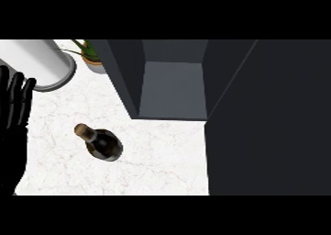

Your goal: Pick up the wine, place it into the cabinet and close the cabinet

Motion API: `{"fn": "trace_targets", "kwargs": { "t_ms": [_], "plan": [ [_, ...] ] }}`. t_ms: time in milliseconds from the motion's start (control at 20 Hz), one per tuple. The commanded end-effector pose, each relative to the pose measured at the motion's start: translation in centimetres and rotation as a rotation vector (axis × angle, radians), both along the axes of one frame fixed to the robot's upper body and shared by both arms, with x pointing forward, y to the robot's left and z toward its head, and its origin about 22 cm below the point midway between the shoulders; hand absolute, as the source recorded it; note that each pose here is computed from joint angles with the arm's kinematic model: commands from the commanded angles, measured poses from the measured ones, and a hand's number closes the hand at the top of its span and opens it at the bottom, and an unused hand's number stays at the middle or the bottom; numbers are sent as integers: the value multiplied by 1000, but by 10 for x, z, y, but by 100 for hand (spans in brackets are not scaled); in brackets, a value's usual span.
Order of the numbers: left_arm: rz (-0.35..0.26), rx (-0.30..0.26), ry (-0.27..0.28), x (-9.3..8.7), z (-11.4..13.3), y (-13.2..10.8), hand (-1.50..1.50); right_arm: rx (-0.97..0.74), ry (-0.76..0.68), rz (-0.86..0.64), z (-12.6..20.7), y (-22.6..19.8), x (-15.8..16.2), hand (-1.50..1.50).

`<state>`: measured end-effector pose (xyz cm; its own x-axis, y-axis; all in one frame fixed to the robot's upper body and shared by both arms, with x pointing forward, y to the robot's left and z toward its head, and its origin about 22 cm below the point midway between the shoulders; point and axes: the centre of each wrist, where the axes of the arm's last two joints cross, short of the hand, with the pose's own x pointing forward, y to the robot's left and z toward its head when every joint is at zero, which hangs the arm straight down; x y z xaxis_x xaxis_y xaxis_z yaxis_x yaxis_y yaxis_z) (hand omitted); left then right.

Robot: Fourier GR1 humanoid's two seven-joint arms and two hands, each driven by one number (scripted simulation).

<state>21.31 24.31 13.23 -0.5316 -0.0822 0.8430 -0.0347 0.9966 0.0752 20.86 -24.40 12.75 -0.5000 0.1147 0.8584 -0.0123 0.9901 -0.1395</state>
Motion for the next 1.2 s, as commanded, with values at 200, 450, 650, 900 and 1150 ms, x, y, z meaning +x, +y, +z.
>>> {"fn": "trace_targets", "kwargs": {
  "t_ms": [200, 450, 650, 900, 1150],
  "plan": [
    [-104, 65, -29, 39, 0, 11, -150, 40, -46, 6, -3, -6, -33, -150],
    [-276, -265, 234, 35, -20, -31, -150, 52, 182, 272, -15, -4, -35, -150],
    [-269, -274, 266, 39, -13, -27, -150, 77, 178, 275, 16, -15, -60, -150],
    [-274, -283, 280, 38, 10, -52, -150, 75, 191, 284, 18, -8, -58, -150],
    [-272, -278, 256, 35, 9, -50, -150, 65, 179, 283, 37, -22, -52, -150]
  ]
}}
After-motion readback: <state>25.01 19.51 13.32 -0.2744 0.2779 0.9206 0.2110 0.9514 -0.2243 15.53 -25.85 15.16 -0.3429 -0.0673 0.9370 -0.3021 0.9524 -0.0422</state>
